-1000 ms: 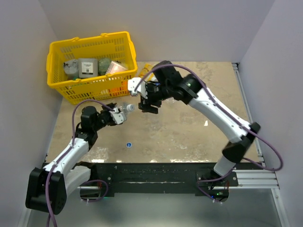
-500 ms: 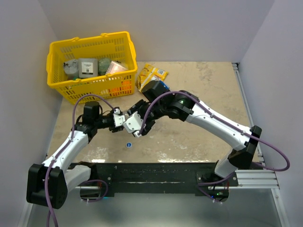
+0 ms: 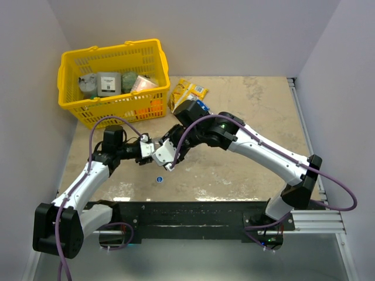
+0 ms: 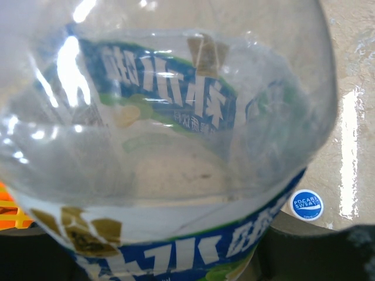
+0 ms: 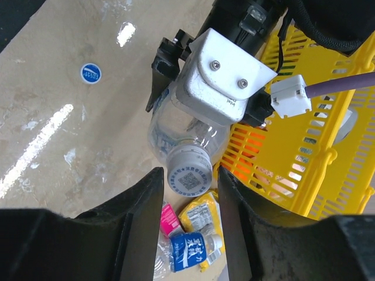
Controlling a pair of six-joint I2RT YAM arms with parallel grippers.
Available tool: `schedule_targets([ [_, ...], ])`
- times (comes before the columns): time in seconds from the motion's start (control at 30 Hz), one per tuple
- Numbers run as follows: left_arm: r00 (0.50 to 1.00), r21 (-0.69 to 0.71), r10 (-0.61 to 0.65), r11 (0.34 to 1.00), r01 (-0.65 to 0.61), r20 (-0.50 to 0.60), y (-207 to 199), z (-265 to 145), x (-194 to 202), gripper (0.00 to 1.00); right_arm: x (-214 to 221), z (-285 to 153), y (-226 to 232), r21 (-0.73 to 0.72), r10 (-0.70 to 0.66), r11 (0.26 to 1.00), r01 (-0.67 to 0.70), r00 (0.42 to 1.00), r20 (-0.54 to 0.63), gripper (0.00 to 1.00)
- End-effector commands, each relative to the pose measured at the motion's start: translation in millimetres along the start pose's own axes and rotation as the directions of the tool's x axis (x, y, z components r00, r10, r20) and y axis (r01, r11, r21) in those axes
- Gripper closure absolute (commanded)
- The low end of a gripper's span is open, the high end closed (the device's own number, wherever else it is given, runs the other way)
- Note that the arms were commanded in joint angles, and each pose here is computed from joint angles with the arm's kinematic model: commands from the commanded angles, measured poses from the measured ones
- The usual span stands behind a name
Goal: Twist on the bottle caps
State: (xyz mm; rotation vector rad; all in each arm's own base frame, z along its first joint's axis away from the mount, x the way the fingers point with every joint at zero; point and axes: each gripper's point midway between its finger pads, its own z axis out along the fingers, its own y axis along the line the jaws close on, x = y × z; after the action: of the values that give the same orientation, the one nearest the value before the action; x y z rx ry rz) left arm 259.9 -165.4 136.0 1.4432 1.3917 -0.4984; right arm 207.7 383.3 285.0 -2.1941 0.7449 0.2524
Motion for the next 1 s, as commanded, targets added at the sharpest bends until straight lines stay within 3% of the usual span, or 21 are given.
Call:
schedule_targets([
  [0.0,0.996,-0.007,0.065,0.998,-0.065,0.062,12.8,-2.2,-21.9,1.0,2.1,2.4,-5.3,0.018,-0.031,0.999,0.031,0.999,-0.019,0.58],
  [0.23,0.994,-0.012,0.057,0.998,-0.056,0.093,16.5,-0.9,-28.7,1.0,2.2,8.8,-1.7,-0.014,-0.008,1.0,0.007,1.0,-0.011,0.78],
  [0.33,0.993,-0.033,0.035,0.999,-0.032,0.116,20.6,0.6,-31.9,1.0,-2.2,10.7,-0.4,-0.035,0.064,0.997,-0.064,0.998,0.003,0.9],
  [0.37,0.988,-0.075,0.072,0.995,-0.062,0.138,31.3,-0.1,-39.7,1.0,0.8,18.9,1.7,-0.056,0.106,0.993,-0.106,0.994,0.0,0.99],
  [0.57,0.977,-0.214,0.072,0.976,-0.028,0.199,53.8,-5.6,-55.7,1.0,-3.3,25.6,-4.5,-0.065,0.346,0.937,-0.344,0.938,0.027,1.0],
  [0.7,0.972,-0.337,0.123,0.94,-0.049,0.203,71.4,-15.1,-62.0,1.0,6.7,43.6,-2.2,-0.128,0.586,0.804,-0.581,0.81,0.001,1.0],
  [0.83,0.97,-0.435,0.149,0.899,-0.052,0.193,84.9,-23.8,-63.1,1.0,19.3,48.0,-11.9,-0.167,0.825,0.556,-0.814,0.565,-0.007,1.0],
  [0.9,0.968,-0.449,0.154,0.892,-0.051,0.196,87.6,-25.3,-64.5,1.0,21.4,49.5,-12.3,-0.181,0.853,0.511,-0.84,0.522,-0.014,1.0],
  [0.97,0.973,-0.451,0.131,0.892,-0.033,0.189,89.0,-24.0,-59.9,1.0,21.8,49.7,-17.7,-0.169,0.856,0.51,-0.843,0.517,0.007,1.0],
])
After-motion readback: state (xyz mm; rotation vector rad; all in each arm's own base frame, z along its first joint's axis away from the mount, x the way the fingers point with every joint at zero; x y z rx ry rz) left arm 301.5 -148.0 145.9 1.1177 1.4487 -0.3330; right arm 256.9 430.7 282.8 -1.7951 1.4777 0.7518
